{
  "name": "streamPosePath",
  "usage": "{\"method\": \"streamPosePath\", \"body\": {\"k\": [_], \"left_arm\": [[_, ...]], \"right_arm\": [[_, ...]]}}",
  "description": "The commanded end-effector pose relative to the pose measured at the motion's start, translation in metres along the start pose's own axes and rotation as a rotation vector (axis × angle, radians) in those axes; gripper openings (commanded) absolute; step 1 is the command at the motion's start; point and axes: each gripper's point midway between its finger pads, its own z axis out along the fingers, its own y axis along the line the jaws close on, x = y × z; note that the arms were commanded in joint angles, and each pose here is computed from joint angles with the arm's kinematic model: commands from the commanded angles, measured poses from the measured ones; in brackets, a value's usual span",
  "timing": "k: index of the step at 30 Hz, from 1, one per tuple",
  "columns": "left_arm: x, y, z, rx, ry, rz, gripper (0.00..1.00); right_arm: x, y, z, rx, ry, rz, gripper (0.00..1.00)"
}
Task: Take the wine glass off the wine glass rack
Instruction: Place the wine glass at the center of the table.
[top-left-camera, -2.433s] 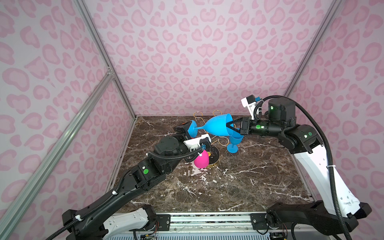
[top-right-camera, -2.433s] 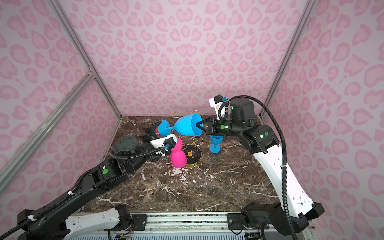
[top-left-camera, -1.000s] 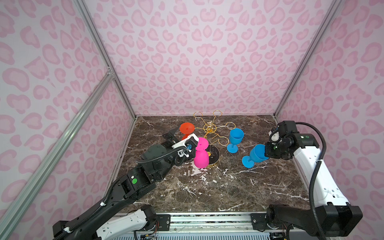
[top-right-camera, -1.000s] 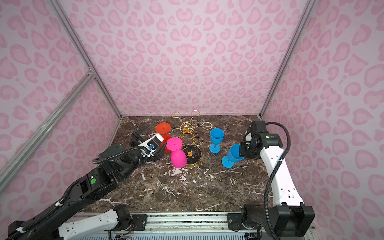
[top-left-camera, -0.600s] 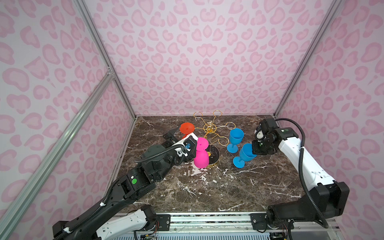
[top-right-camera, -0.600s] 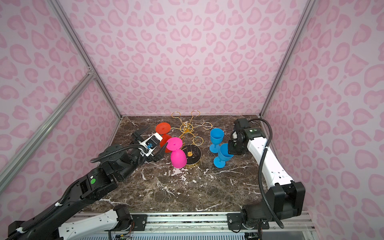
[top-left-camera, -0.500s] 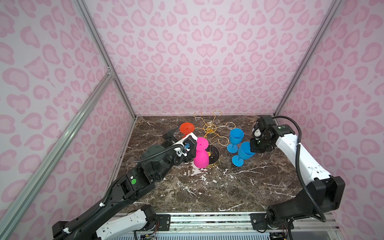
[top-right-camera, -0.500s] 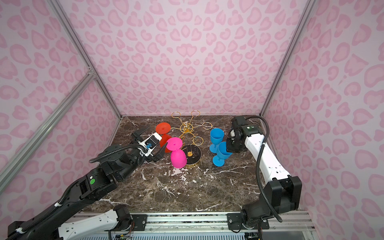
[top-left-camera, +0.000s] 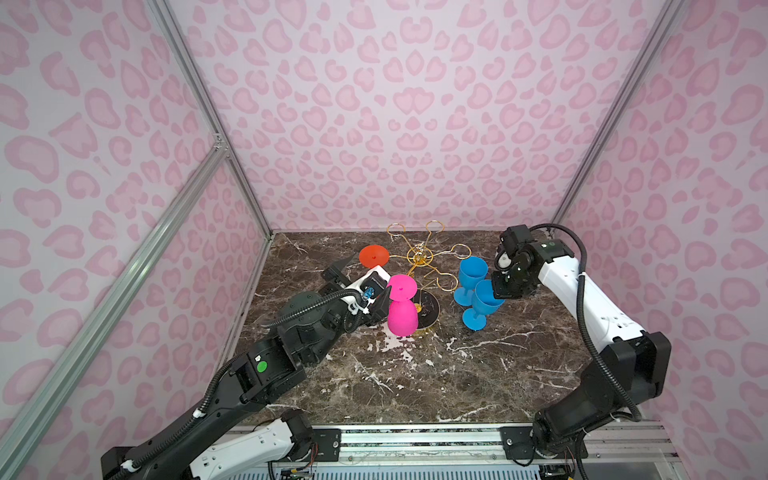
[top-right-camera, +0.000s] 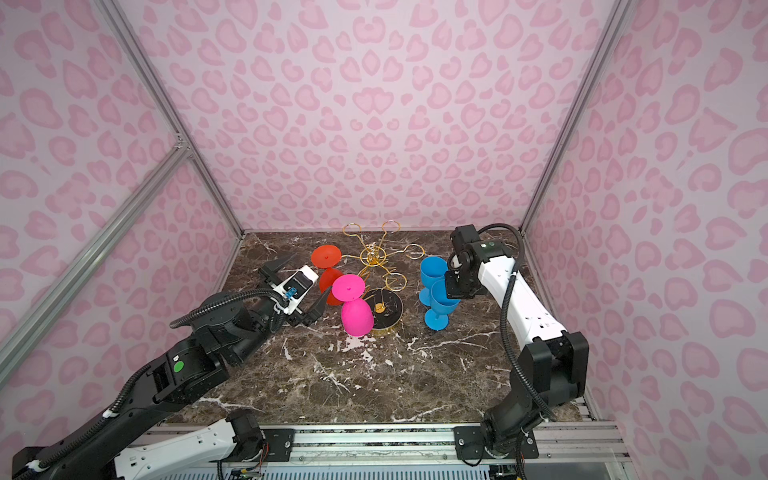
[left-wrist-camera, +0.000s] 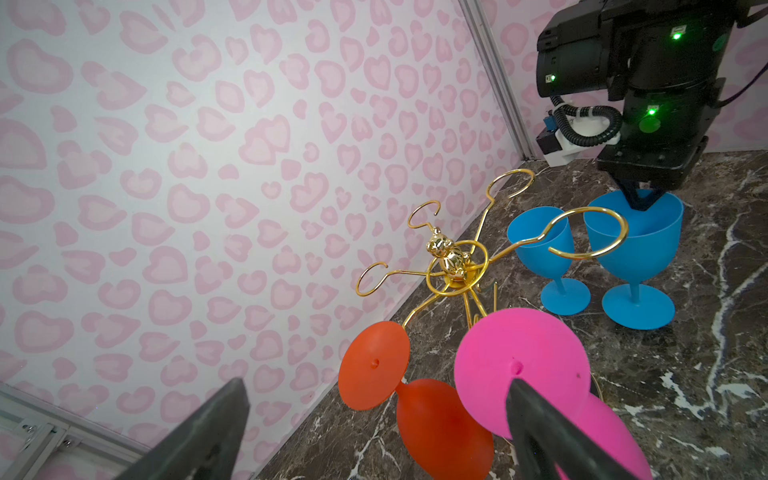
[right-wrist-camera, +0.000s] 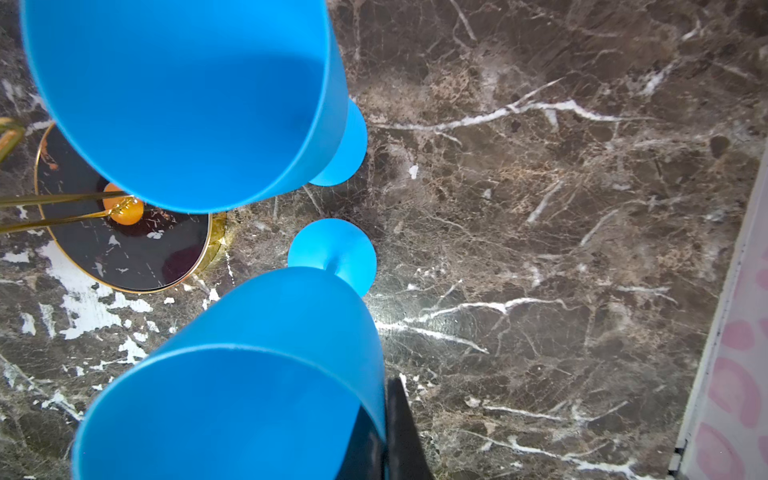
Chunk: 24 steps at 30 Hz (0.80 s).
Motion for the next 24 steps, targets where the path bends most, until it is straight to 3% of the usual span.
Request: {"method": "streamPosePath", "body": {"k": [1, 24], "left_arm": [[-0.001, 0.001, 0.001, -0.007, -0.002, -0.021, 0.98], [0.001, 0.003, -0.001, -0.011, 0.005, -0.035, 0.98]], "right_arm": [[0.002, 0.001, 0.003, 0.014, 0.017, -0.017, 0.00], [0.004, 0.009, 0.013, 0.071, 0.036, -0.062, 0.00]]}}
